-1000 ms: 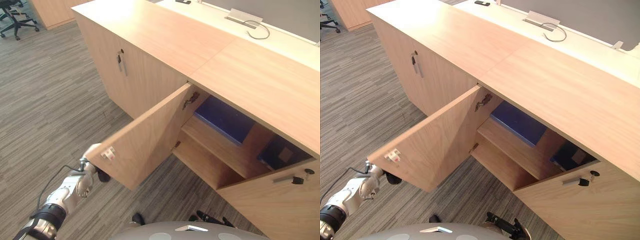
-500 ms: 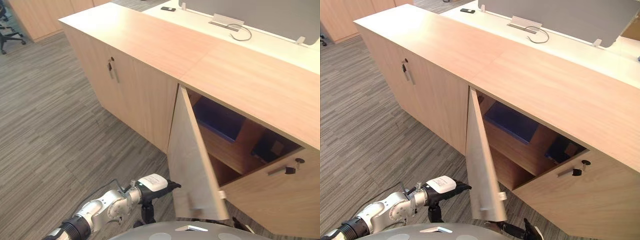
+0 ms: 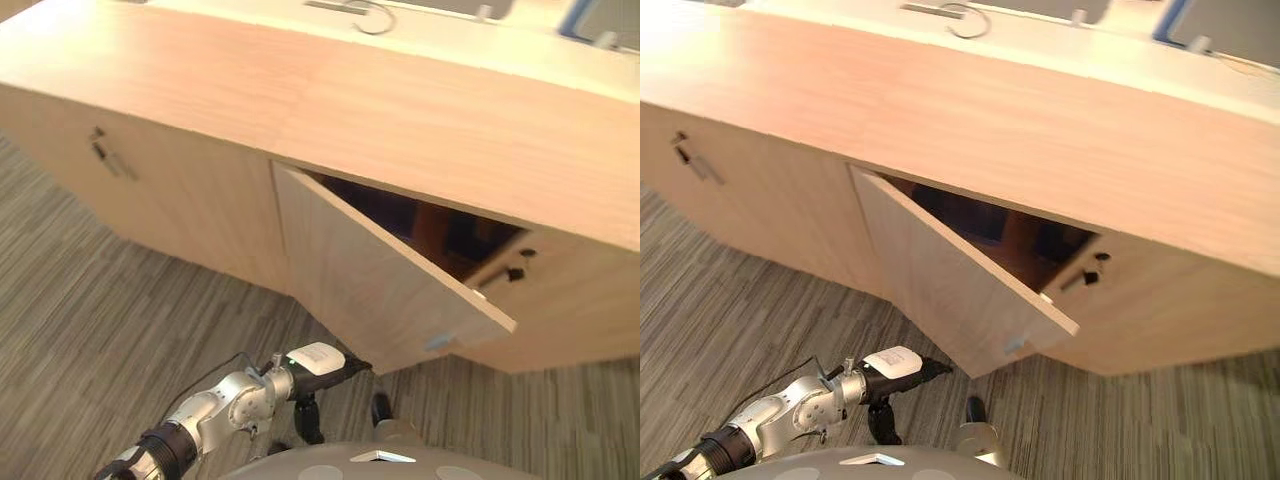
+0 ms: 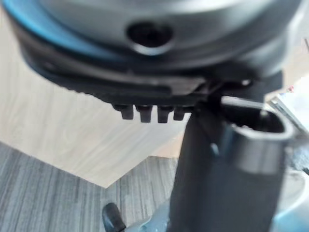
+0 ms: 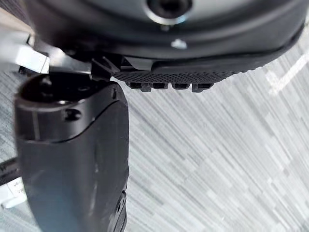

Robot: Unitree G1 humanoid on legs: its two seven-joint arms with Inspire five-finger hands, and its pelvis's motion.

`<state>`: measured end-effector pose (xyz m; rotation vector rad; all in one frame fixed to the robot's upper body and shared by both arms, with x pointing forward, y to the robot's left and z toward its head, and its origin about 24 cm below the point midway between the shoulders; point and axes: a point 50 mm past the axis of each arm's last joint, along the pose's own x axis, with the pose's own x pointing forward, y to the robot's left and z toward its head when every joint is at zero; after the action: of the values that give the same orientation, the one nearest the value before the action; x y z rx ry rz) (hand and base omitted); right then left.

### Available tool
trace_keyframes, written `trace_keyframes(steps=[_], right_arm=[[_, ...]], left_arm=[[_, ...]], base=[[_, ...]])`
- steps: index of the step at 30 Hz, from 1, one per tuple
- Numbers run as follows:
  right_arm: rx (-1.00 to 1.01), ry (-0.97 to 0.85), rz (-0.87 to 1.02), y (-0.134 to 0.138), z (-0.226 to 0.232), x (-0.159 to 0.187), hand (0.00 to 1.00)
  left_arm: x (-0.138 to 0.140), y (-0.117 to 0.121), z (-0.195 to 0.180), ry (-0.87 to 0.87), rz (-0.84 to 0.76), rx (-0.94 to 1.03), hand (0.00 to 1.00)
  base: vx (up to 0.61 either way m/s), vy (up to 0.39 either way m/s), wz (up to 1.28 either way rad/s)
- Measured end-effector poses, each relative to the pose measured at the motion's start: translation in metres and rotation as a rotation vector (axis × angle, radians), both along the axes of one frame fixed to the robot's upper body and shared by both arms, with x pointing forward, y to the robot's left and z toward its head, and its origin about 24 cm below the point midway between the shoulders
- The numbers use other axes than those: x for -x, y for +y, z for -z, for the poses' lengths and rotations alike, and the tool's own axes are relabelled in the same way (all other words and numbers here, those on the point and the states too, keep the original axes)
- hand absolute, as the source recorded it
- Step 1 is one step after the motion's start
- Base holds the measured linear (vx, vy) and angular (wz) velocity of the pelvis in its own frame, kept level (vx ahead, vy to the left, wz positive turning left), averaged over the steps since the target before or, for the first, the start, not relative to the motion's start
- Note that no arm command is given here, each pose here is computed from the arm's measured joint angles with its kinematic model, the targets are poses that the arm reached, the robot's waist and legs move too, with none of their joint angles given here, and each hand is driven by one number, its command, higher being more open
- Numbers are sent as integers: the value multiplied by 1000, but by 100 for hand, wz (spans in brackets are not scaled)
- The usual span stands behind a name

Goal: Walk over to the cabinet, pick up the folder, carry it to the office cabinet, place the folder inside the office cabinet, then close the office cabinet door

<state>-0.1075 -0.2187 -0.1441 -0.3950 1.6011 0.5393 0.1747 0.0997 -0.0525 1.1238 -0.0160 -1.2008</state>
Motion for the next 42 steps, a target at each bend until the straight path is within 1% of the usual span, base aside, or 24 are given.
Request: trace_keyframes(steps=[3,8,14,15,17,19,21,22,23,25,26,28,30,31,32,34,35,36,37,38,39,40,41,42], right_arm=[[-41,-4,-41,7,-2,1,100],[-82,-58,-126,16,-2,-13,100],[-79,-175,-156,17,-5,-43,100],[-79,-182,-151,17,-6,-44,100],[-65,-248,-119,15,-8,-58,100],[-52,-273,-88,14,-8,-61,100],[-19,-276,-19,6,-6,-59,100],[76,-260,86,-12,1,-60,100],[159,-226,152,-29,4,-61,100],[238,-221,168,-47,2,-67,100],[268,-242,188,-56,0,-73,100],[287,-276,208,-60,-1,-85,100],[280,-312,231,-56,2,-100,100],[277,-336,253,-53,4,-111,100],[275,-350,282,-51,5,-115,100],[260,-409,435,-38,11,-131,100],[263,-419,442,-35,11,-135,100],[289,-399,454,-35,13,-130,100],[289,-385,487,-33,14,-125,100],[284,-370,563,-28,16,-119,100],[281,-362,601,-25,17,-116,100],[278,-345,677,-19,20,-109,100],[279,-329,731,-15,21,-103,100],[282,-321,755,-14,22,-100,100]], left_arm=[[-3,-8,-3,-14,0,28,100],[-2,-13,0,2,-14,40,100],[2,-9,18,86,-157,24,100],[2,-9,19,90,-166,24,100],[3,-2,25,110,-237,14,100],[2,1,27,118,-272,7,100],[2,1,27,120,-284,10,100],[0,2,28,127,-314,19,100],[-1,4,31,141,-351,31,100],[-6,5,31,131,-386,42,100],[-7,7,32,134,-430,58,100],[-8,15,33,135,-507,74,100],[-5,23,36,186,-655,142,100],[-3,28,41,230,-773,202,100],[-1,32,45,265,-851,236,100],[16,54,66,436,-1271,395,100],[20,60,71,466,-1370,425,100],[37,80,83,540,-1620,485,100],[45,89,87,570,-1735,523,100],[59,104,92,606,-1946,619,100],[67,112,95,616,-2051,673,100],[86,123,99,639,-2239,768,100],[102,128,103,651,-2359,817,100],[108,130,103,650,-2400,830,100]], base=[[-127,2,-40],[-108,-41,-34],[-20,-111,-24],[13,-149,-23],[25,-172,-18],[29,-148,-14],[34,-141,-14],[23,-125,-26],[7,-75,-27],[-6,-85,-31],[-6,-102,-36],[-28,-72,-37],[-78,-23,-53],[-61,50,-58],[-62,90,-63],[-106,152,-52],[-101,227,-66],[-4,151,-46],[42,216,-39],[90,127,-11],[93,158,-28],[105,134,-36],[110,119,-30],[138,104,-14]])
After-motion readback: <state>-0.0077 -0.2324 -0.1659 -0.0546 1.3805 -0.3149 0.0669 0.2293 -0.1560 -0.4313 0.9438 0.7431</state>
